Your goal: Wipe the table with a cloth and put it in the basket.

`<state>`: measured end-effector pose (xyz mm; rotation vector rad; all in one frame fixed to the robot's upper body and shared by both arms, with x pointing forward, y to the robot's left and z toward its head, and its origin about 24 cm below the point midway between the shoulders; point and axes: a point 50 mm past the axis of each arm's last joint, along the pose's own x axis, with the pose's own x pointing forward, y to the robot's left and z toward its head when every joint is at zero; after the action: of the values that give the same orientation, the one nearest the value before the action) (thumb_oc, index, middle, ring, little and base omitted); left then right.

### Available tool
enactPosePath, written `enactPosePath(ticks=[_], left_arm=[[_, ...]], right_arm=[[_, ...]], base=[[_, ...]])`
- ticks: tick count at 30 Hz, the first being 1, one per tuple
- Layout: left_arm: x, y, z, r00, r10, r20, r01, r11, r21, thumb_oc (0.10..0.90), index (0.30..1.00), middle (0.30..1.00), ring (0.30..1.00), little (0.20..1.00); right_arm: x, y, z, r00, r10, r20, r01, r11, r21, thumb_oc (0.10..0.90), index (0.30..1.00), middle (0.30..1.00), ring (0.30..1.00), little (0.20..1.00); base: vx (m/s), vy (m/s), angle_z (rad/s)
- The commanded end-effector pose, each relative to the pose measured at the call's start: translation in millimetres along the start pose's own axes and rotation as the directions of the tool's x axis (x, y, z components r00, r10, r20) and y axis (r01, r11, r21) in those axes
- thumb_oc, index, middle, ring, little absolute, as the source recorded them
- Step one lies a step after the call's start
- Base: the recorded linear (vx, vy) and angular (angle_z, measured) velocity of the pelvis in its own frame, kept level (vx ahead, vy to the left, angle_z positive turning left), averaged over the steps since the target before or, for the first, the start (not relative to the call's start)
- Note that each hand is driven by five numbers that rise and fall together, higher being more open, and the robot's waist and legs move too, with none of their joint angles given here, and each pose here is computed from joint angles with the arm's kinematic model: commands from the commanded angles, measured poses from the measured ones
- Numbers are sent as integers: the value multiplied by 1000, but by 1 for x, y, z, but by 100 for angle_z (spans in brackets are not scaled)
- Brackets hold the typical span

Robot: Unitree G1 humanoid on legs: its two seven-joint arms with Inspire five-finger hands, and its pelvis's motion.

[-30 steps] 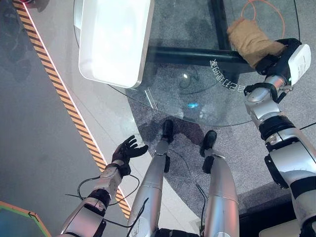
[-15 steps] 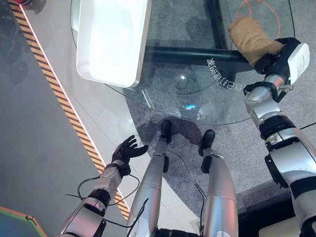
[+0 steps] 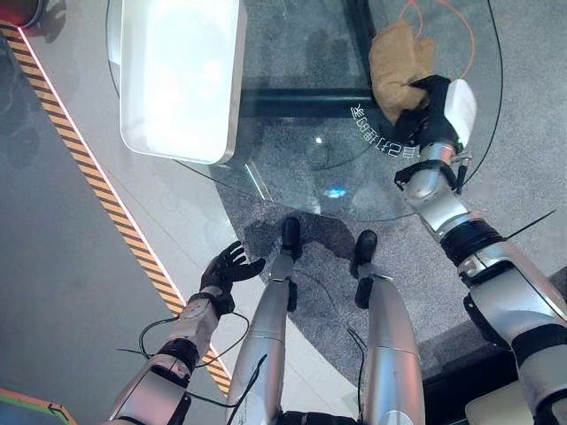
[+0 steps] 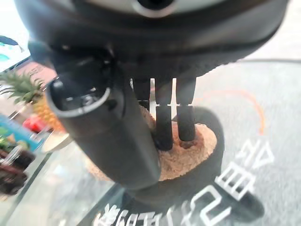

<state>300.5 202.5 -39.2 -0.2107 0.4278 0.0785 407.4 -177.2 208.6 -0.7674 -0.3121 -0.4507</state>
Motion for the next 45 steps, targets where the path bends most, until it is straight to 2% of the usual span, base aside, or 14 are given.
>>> enactPosePath(ticks=[1,8,15,23,34,40,45], left_arm=[[-4,4,-13,999,46,-4,-46,999,-22,800,900,900,900,900],[-4,-2,-15,999,39,-7,-39,999,-25,800,900,900,900,900],[-3,-10,-16,999,35,-8,-35,999,-27,800,900,900,900,900],[-2,-11,-16,999,34,-10,-34,999,-27,800,900,900,900,900],[-1,-12,-11,999,44,6,-43,998,-49,800,900,900,900,900],[-1,3,6,968,229,98,-220,970,-101,800,900,900,900,900],[-5,21,35,859,462,221,-408,878,-251,800,900,900,900,900]], right_arm=[[-22,31,66,928,175,328,-194,981,27,100,300,300,300,200],[-48,58,80,851,341,400,-365,931,-17,100,300,300,300,200],[-70,77,87,796,431,425,-462,886,-32,100,300,300,300,200],[-81,85,86,766,481,427,-513,857,-46,100,300,300,300,200],[-82,89,76,785,490,380,-512,858,-48,100,300,300,300,200],[-63,75,63,894,341,292,-385,917,107,100,300,300,300,200],[-47,55,54,956,192,222,-246,936,252,100,300,300,300,200]], base=[[0,0,0],[0,0,0],[0,0,0],[0,0,0],[0,0,0],[0,0,0],[-2,-27,1]])
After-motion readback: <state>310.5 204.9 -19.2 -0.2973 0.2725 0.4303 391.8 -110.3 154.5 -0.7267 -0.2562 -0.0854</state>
